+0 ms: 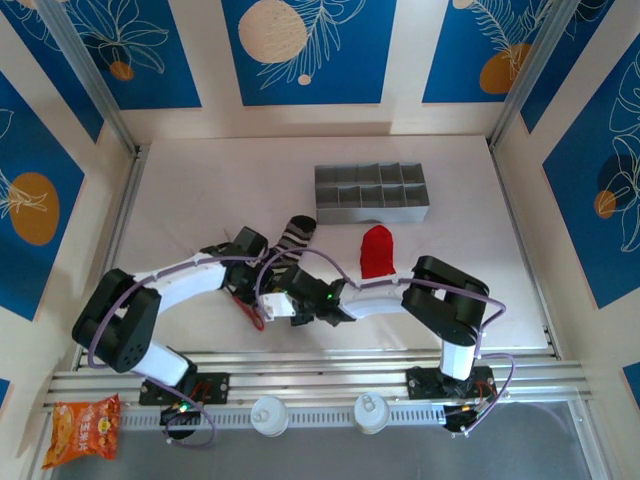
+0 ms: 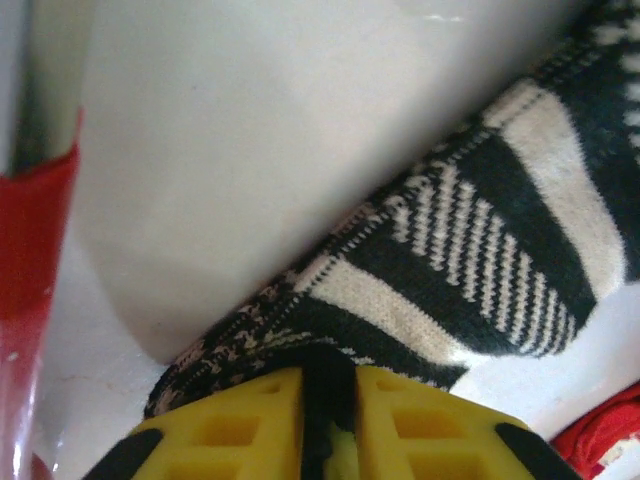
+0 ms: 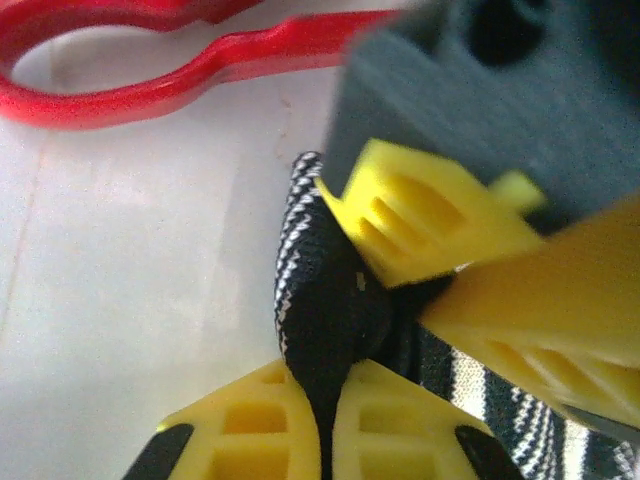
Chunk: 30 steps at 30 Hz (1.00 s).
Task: Roll the socks
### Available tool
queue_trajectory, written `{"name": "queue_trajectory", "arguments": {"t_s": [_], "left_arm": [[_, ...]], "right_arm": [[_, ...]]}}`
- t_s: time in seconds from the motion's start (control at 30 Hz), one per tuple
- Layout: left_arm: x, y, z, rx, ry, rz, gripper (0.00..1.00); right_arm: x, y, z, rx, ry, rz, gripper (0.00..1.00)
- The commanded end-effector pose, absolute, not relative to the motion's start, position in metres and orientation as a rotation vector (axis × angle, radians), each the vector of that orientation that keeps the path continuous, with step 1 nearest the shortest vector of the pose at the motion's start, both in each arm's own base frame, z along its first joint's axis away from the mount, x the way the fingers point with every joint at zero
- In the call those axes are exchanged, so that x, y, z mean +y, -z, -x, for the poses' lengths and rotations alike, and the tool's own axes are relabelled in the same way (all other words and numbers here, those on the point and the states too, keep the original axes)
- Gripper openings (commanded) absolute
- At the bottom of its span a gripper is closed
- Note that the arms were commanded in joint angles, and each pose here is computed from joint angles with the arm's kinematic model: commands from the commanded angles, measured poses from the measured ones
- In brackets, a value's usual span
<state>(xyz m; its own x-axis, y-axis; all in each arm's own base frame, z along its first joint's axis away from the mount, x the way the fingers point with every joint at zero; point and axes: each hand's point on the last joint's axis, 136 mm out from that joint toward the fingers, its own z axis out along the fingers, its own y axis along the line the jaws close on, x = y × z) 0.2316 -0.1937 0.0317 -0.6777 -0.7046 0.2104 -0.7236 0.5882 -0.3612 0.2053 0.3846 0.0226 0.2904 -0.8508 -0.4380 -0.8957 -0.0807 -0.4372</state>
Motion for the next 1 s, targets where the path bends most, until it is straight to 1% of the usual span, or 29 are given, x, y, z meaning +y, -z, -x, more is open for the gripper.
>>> {"name": "queue_trajectory", "arguments": {"t_s": [0.0, 0.03, 0.07, 0.1, 0.17, 0.27, 0.37, 0.43, 0.53, 0.63, 0.8, 0.97], "left_arm": [[-0.178, -0.056, -0.240, -2.822, -0.659, -1.296, 0.36], [-0.173, -0.063, -0.243, -2.828, -0.672, -1.327, 0.43], [-0.169, -0.068, -0.244, -2.827, -0.684, -1.349, 0.46], [-0.165, -0.073, -0.245, -2.823, -0.703, -1.375, 0.49], [-0.157, -0.078, -0.245, -2.806, -0.718, -1.415, 0.51], [-0.151, -0.076, -0.237, -2.753, -0.722, -1.458, 0.50], [-0.155, -0.072, -0.229, -2.691, -0.766, -1.481, 0.45], [-0.161, -0.070, -0.223, -2.644, -0.786, -1.496, 0.40], [-0.171, -0.071, -0.219, -2.616, -0.811, -1.495, 0.38], [-0.178, -0.066, -0.212, -2.576, -0.771, -1.500, 0.35], [-0.187, -0.060, -0.208, -2.537, -0.761, -1.513, 0.36], [-0.196, -0.058, -0.203, -2.514, -0.680, -1.496, 0.37]], "right_arm": [[0.364, -0.005, -0.188, 1.755, -0.221, 1.972, 0.00], [0.364, -0.007, -0.183, 1.792, -0.285, 1.966, 0.00], [0.364, -0.009, -0.177, 1.829, -0.358, 1.965, 0.00], [0.365, -0.011, -0.171, 1.873, -0.434, 1.960, 0.00], [0.367, -0.013, -0.162, 1.938, -0.548, 1.950, 0.00], [0.370, -0.012, -0.156, 2.023, -0.661, 1.926, 0.00], [0.374, -0.014, -0.159, 2.113, -0.767, 1.860, 0.00], [0.377, -0.016, -0.163, 2.174, -0.822, 1.815, 0.00], [0.380, -0.021, -0.173, 2.242, -0.899, 1.732, 0.00], [0.381, -0.022, -0.184, 2.317, -0.964, 1.639, 0.00], [0.382, -0.020, -0.188, 2.363, -1.003, 1.610, 0.00], [0.385, -0.022, -0.194, 2.414, -1.076, 1.551, 0.00]]}}
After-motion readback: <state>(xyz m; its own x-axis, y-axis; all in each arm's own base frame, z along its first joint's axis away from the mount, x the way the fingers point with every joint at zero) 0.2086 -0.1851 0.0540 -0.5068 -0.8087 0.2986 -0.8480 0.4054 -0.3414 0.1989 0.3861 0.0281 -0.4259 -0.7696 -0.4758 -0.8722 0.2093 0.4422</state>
